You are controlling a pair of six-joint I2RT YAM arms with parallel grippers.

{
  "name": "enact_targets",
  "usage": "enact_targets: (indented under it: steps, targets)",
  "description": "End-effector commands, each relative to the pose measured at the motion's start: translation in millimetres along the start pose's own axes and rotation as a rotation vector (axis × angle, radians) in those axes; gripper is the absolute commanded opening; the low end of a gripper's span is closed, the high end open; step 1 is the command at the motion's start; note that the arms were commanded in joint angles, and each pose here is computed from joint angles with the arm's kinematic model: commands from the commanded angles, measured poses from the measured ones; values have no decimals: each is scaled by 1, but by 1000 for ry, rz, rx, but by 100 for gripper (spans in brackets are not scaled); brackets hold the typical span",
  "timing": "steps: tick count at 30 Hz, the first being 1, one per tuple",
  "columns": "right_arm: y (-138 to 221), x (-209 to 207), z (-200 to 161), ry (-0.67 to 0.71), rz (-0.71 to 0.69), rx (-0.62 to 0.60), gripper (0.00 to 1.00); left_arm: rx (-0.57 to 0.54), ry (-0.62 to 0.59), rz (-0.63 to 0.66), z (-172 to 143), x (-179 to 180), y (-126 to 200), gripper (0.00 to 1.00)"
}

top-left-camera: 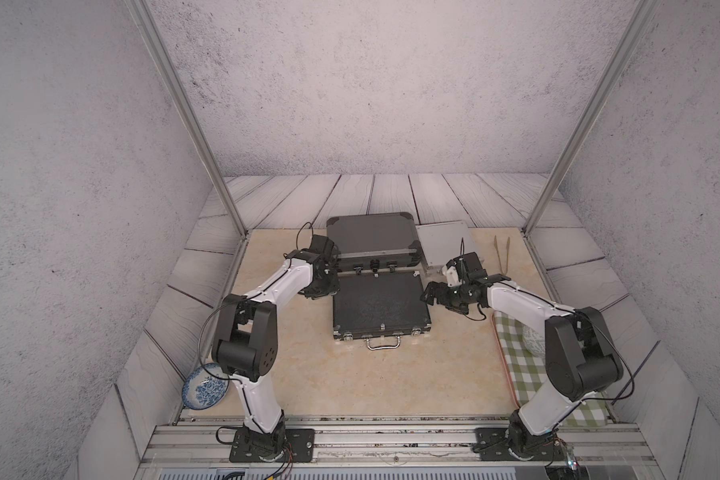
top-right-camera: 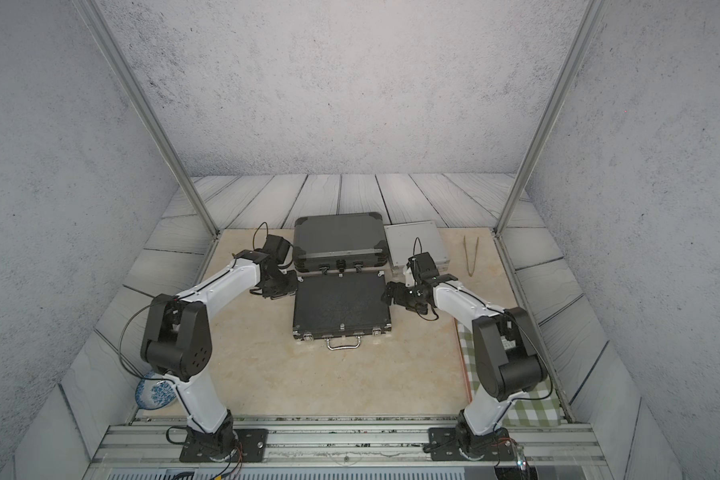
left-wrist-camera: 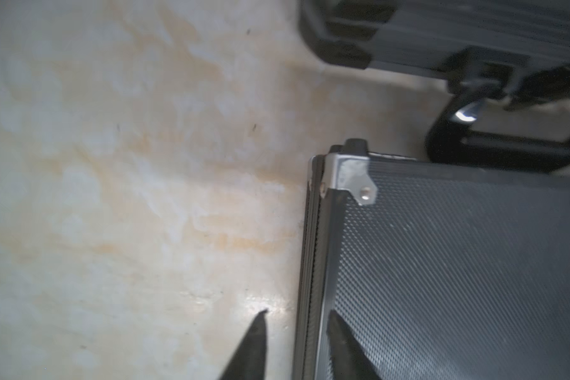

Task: Close the poker set cases
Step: Adjust the poker set case at the center of the board, then reset both arms

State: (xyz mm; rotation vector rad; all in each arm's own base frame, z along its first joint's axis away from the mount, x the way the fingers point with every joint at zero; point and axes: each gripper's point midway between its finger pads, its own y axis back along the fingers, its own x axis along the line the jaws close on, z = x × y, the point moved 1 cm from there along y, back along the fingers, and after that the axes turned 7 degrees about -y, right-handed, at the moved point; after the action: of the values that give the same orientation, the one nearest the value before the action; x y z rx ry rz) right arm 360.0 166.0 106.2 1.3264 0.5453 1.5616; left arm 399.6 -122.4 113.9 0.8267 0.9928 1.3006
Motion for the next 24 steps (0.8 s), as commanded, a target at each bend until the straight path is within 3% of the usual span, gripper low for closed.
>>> enact_targets:
  steps: [1,5,9,11,14,19,24]
  targets:
    - [41,-9,20,89,-111,-136,99,-148,-30,41,18,13,25,99]
    - [72,-40,45,128,-242,-315,99,-321,-67,118,35,34,49,99]
    - [114,-75,69,145,-384,-566,99,-515,-88,307,43,69,67,99]
    - [131,-90,75,184,-426,-691,99,-604,-68,414,35,91,70,99]
    - [137,-113,81,180,-472,-776,99,-682,-120,493,15,107,63,99]
    - [122,-146,83,115,-517,-804,99,-654,-166,559,11,123,67,97]
    - [106,-163,78,115,-524,-812,99,-635,-174,478,-3,126,56,99]
